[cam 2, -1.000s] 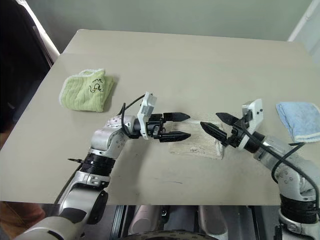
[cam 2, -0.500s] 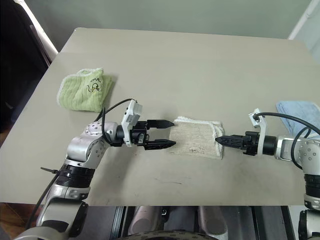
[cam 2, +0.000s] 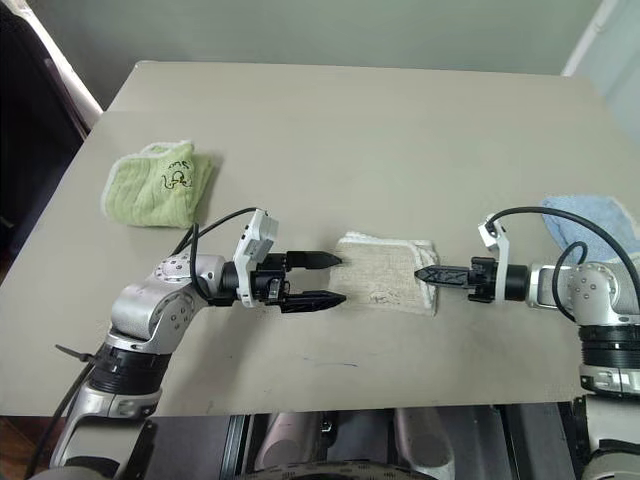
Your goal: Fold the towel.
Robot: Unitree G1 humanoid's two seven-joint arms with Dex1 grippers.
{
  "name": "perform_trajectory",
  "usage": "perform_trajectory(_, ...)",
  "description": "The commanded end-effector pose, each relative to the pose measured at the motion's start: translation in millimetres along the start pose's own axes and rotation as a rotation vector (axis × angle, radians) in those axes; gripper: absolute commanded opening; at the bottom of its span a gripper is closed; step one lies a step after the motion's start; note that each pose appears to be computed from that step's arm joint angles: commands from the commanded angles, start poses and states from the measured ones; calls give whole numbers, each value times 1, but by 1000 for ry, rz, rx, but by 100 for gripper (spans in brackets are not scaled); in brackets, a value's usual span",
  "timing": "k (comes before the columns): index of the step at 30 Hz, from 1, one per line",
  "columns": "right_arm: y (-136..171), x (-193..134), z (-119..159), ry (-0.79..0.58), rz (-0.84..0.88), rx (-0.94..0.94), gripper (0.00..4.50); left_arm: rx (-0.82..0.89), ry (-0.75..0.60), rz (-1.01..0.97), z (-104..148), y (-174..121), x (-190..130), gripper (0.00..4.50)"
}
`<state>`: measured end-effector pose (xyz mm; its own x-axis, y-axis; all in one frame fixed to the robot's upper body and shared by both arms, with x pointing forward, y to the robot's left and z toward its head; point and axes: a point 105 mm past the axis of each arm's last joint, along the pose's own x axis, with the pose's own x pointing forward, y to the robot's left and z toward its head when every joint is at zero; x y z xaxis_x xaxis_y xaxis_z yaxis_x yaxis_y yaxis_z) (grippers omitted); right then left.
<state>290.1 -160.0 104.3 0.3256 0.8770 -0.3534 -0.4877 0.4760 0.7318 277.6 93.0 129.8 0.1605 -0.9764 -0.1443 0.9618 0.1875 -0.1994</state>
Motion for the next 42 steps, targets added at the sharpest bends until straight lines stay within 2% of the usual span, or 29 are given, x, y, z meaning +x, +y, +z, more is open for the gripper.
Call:
perform_trajectory(1, 9, 10, -11, 48, 57, 14, 450, 40, -15, -17, 7, -9, 4, 447)
perform_trajectory(6, 6, 12, -13, 56, 46, 12, 450, 51, -9, -13, 7, -12, 10, 447)
perform_trajectory(9, 5, 12, -18, 67, 41, 1, 391, 55, -12, -10, 8, -12, 13, 450)
perform_trajectory(19, 6, 15, -15, 39, 45, -9, 48, 63, -8, -8, 7, -12, 19, 450)
perform_trajectory(21, 7, 14, -13, 20, 47, -10, 6, 64, -10, -8, 8, -12, 20, 450)
perform_trajectory(27, 16, 7, -4, -33, 50, -42, 6, 65, -17, -8, 11, -10, 21, 450)
perform_trajectory(31, 31, -8, 13, -124, 49, -103, 6, 60, -34, -8, 17, -2, 14, 450)
perform_trajectory(36, 53, -27, 35, -258, 30, -187, 6, 19, -67, -78, 22, -9, 18, 450)
perform_trajectory(38, 59, -42, 50, -383, -16, -224, 6, 9, -62, -118, 21, -15, 25, 450)
perform_trajectory(40, 62, -50, 56, -452, -49, -235, 6, 8, -56, -131, 20, -17, 30, 450)
perform_trajectory(42, 60, -68, 70, -598, -138, -249, 6, 0, -57, -134, 19, -15, 34, 450)
